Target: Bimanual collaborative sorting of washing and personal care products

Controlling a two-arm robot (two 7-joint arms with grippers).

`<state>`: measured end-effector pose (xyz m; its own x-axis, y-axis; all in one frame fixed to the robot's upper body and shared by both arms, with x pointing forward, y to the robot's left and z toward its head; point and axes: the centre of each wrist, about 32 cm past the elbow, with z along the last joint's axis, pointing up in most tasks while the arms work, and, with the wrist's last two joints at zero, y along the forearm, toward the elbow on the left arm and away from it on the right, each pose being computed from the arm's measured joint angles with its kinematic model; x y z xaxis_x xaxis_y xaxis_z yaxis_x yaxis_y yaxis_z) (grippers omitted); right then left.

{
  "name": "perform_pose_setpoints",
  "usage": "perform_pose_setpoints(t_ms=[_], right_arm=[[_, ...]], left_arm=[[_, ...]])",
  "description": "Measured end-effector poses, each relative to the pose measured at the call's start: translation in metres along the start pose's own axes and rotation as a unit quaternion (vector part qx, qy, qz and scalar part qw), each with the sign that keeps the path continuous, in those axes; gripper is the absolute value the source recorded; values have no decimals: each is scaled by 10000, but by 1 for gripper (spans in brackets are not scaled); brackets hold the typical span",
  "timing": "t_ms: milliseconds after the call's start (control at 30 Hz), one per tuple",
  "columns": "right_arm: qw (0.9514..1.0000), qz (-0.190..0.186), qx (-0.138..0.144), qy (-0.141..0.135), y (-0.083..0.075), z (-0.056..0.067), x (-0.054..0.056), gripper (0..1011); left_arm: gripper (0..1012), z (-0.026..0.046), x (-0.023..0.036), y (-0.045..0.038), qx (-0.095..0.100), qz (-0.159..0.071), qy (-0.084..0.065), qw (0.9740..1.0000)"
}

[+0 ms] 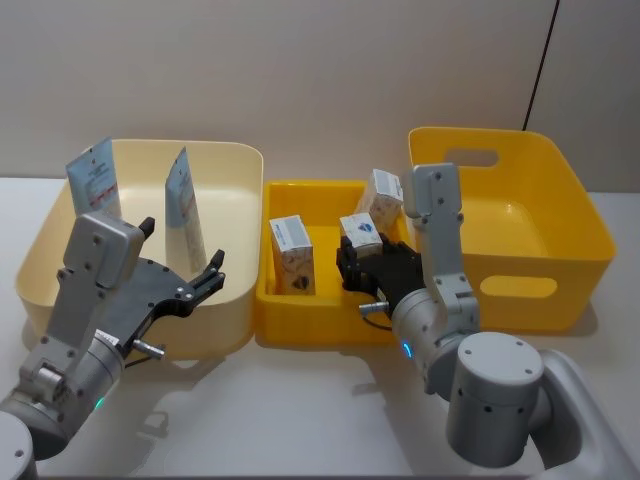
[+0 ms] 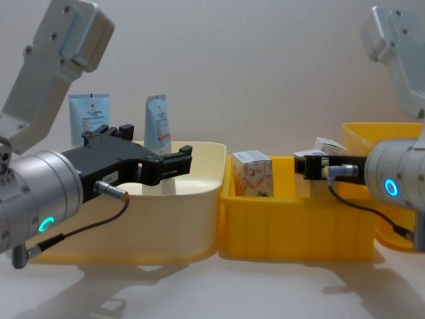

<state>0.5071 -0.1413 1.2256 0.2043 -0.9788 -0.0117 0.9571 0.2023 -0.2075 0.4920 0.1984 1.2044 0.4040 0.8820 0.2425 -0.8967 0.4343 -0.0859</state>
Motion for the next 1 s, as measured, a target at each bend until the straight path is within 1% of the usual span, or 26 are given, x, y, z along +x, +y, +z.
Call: perform_pose_setpoints(t_ms=[600,700,800,833,933,1000], right_arm=[[10000,21,20,-8,4,0,0,465],[9999,81,106,-27,-5,8,8,465],[9995,179,249,-60,-26,25,21,465],[9995,179,249,-60,-26,25,21,465],[9985,301,459,-90,-56,60,41,465],[9979,349,544,-102,-68,77,50,465]], left_arm=[[1003,0,0,0,0,0,0,10000],[1002,0,0,0,0,0,0,10000],[1003,0,0,0,0,0,0,10000],[1003,0,0,0,0,0,0,10000],[1003,0,0,0,0,0,0,10000],[1003,0,0,0,0,0,0,10000]])
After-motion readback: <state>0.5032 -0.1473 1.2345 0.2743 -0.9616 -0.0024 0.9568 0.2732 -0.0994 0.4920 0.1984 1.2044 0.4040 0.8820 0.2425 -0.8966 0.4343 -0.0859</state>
